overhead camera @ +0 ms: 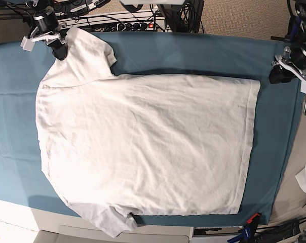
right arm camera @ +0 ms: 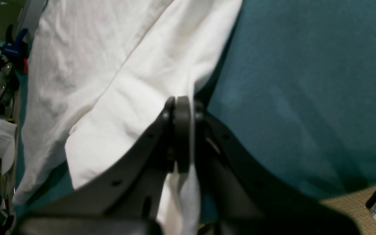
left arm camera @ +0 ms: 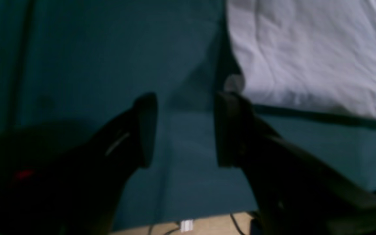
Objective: Fold the T-shirt properly
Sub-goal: 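Grasp the shirt shoulders with both grippers and pull them toward the robot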
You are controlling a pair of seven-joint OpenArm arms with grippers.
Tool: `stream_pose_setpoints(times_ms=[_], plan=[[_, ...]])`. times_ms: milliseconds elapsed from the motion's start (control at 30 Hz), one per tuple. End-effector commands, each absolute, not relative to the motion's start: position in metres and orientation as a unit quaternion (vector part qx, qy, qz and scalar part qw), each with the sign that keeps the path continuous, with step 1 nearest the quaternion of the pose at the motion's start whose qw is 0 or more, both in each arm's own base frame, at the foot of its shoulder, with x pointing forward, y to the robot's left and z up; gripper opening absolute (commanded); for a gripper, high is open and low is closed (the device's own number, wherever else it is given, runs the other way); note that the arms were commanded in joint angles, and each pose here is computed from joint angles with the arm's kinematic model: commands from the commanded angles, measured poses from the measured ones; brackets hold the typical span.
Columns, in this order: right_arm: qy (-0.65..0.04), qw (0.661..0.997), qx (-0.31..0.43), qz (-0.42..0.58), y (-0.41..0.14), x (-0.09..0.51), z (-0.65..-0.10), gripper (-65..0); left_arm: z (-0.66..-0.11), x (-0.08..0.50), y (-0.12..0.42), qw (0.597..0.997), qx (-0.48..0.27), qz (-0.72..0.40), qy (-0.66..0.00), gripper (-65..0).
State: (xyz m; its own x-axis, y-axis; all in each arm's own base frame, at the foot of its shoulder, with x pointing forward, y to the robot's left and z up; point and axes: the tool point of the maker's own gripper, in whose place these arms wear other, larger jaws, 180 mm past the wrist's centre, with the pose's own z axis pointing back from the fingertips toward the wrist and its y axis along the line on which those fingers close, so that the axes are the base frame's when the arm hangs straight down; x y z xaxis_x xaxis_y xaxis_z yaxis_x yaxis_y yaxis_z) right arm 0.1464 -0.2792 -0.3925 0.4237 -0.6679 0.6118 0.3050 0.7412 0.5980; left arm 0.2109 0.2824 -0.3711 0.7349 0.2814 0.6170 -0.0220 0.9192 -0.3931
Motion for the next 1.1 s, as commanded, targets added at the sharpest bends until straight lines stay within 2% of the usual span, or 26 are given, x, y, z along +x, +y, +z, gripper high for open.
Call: stream_pose_setpoints(times_ms=[0, 267, 433, 733, 767, 800, 900, 1067], plan=[[-0.454, 0.818, 0.198, -0.291, -0.283, 0.147, -0.387, -65.0, -0.358, 0.221, 0.285, 0.903, -0.192, 0.078, -0.376, -35.8], [-0.454, 0.818, 0.198, -0.291, -0.283, 0.147, -0.387, -65.0, -0.374, 0.225, 0.237, 0.907, -0.244, 0.042, -0.341, -35.8], [-0.454, 0.819, 0.198, -0.291, -0.283, 0.147, -0.387, -65.0, -0.375, 0.242, 0.211, 0.903, -0.258, 0.011, -0.344, -35.8], [-0.454, 0.818, 0.198, -0.291, -0.283, 0.147, -0.387, -65.0, -0.375, 0.249, 0.212, 0.905, -0.244, 0.004, -0.349, -35.8], [-0.454, 0.818, 0.198, -0.291, -0.283, 0.147, -0.387, -65.0, -0.376, 0.25, 0.213, 0.905, -0.24, 0.007, -0.351, -36.8], [-0.454, 0.818, 0.198, -0.291, -0.283, 0.147, -0.387, -65.0, -0.376, 0.25, 0.215, 0.906, -0.235, 0.01, -0.351, -41.4], [-0.454, 0.818, 0.198, -0.291, -0.283, 0.147, -0.387, -65.0, -0.377, 0.253, 0.221, 0.907, -0.22, 0.02, -0.357, -65.0], [-0.455, 0.821, 0.201, -0.281, -0.281, 0.147, -0.386, -65.0, -0.38, 0.251, 0.225, 0.912, -0.206, 0.015, -0.355, -65.0]])
